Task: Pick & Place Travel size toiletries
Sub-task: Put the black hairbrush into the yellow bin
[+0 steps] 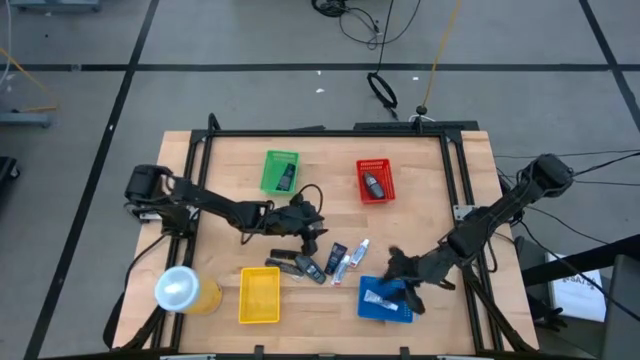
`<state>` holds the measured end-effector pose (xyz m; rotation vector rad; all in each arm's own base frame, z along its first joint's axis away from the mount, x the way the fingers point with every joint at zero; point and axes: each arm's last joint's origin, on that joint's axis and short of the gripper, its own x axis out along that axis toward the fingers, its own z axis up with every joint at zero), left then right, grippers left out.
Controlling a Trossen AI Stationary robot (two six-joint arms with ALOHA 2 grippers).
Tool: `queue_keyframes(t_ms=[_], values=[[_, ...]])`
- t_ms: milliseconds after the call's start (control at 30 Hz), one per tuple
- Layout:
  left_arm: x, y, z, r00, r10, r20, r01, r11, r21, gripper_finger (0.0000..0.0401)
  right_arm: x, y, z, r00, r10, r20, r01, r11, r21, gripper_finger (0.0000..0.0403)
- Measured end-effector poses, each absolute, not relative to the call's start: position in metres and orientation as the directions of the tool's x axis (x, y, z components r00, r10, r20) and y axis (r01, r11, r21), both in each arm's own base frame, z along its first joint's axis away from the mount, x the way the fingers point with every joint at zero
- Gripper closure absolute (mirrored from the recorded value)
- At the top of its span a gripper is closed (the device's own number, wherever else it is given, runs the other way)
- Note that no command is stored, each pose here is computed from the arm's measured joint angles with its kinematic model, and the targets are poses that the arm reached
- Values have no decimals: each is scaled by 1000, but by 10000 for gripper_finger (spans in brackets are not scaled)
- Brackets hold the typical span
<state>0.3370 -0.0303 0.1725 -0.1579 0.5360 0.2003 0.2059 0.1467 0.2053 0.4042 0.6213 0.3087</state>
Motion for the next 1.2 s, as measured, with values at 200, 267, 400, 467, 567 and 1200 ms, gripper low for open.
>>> queue_keyframes(t_ms=[200, 267, 400, 467, 567, 1200], values=[[299, -37, 204, 748, 216, -627, -266, 964, 15, 226, 219, 122, 210, 895, 101, -435, -57, 992, 114, 211], [284, -36, 209, 689, 214, -693, -272, 962, 26, 226, 222, 111, 205, 901, 48, -431, -29, 998, 51, 216], [259, -33, 207, 537, 165, -827, -263, 964, 21, 226, 227, 89, 189, 921, -30, -388, 38, 999, 14, 224], [253, -32, 203, 470, 125, -874, -241, 970, 9, 226, 230, 77, 180, 927, -51, -371, 67, 997, 29, 228], [259, -32, 194, 450, 57, -891, -222, 974, -50, 226, 240, 59, 173, 926, -26, -377, 58, 996, 74, 231], [332, 13, 118, 622, 206, -755, -396, 915, -77, 396, 259, 22, 149, 907, -14, -420, 78, 988, 136, 216]])
